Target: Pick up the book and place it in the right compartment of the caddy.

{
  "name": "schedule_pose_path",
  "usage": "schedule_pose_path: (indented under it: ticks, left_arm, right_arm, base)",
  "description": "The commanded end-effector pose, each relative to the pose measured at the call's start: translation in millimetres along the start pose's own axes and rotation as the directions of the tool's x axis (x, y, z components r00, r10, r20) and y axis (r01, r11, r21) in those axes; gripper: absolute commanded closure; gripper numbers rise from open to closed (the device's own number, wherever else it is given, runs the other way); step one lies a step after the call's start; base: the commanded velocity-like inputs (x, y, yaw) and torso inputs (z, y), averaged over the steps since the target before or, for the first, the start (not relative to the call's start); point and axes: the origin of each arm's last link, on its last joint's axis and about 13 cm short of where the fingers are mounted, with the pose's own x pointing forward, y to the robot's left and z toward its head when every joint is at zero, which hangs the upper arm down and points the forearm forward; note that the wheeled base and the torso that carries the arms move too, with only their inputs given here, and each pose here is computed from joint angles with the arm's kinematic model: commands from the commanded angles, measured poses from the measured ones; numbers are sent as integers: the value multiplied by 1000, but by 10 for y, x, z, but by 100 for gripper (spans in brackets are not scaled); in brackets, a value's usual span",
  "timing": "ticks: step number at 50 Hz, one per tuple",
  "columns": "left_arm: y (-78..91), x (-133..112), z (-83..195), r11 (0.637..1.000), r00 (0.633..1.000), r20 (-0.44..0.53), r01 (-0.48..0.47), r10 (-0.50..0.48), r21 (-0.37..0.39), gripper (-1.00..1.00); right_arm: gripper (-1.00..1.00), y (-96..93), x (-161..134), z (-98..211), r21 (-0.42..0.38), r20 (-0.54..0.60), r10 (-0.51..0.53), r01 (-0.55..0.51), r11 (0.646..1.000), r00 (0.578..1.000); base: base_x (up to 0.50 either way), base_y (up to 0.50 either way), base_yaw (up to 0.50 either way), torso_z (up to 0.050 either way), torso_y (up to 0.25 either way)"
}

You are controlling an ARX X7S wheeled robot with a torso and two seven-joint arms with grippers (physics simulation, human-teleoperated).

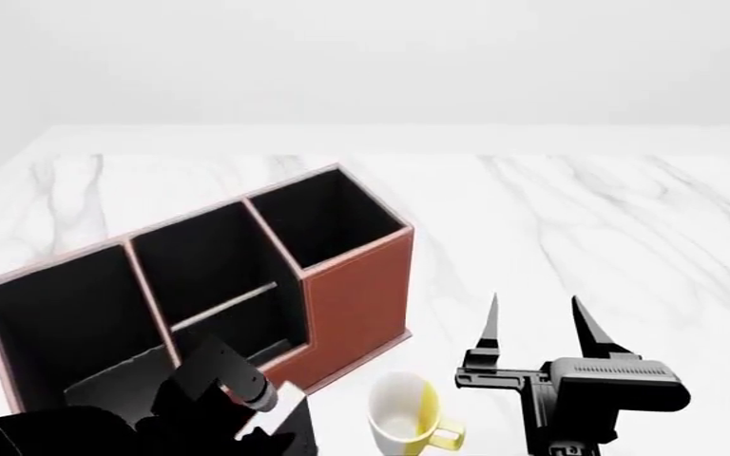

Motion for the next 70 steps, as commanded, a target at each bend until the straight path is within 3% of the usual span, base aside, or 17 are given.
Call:
schedule_pose_path:
  ticks: [1, 11, 22, 25, 34, 48, 61, 65, 70]
  left_arm:
    - [-138, 286, -261, 991, 989, -83, -127, 124, -33, 100]
    - [-160, 261, -249, 993, 991, -63, -121, 120, -16, 100]
    - [-238, -88, 106, 989, 984, 130, -133, 123, 68, 100]
    - [-247, -235, 247, 986, 970, 211, -143, 122, 88, 100]
    - [-336, -480, 476, 977, 938, 333, -150, 93, 149, 100]
    - [-469, -816, 671, 968, 893, 451, -126, 15, 218, 100]
    - [-575, -1227, 1133, 953, 759, 647, -135, -77, 271, 100]
    - [-576, -1282, 1248, 953, 733, 674, -130, -95, 275, 100]
    - [-559, -1389, 1585, 945, 667, 737, -162, -108, 284, 100]
  right_arm:
    - [-100, 13, 3, 17, 0, 3, 5, -5, 1000, 1000]
    - [-100, 13, 2, 17, 1, 2, 6, -6, 1000, 1000]
    - [-100, 10, 16, 13, 3, 1, 10, -10, 1000, 1000]
    - [-100, 9, 31, 11, 4, 2, 11, -11, 1000, 1000]
    - [-100, 6, 63, 13, 6, 4, 13, -13, 1000, 1000]
    - [-100, 15, 80, -2, 6, 1, 17, -17, 1000, 1000]
    - [-100, 24, 81, -13, 7, -1, 21, -21, 1000, 1000]
    - [-100, 27, 84, -18, 7, -3, 21, -21, 1000, 1000]
    - [-100, 30, 88, -30, 8, -6, 22, -22, 1000, 1000]
  base:
    - [0, 0, 0, -12, 0]
    - [0, 0, 0, -7, 0]
    - [0, 0, 0, -4, 0]
    - [0, 0, 0, 0, 0]
    - [0, 0, 0, 0, 0]
    - [0, 0, 0, 0, 0]
    - [0, 0, 0, 0, 1]
    - [0, 0, 0, 0, 3]
    - [0, 0, 0, 0, 0]
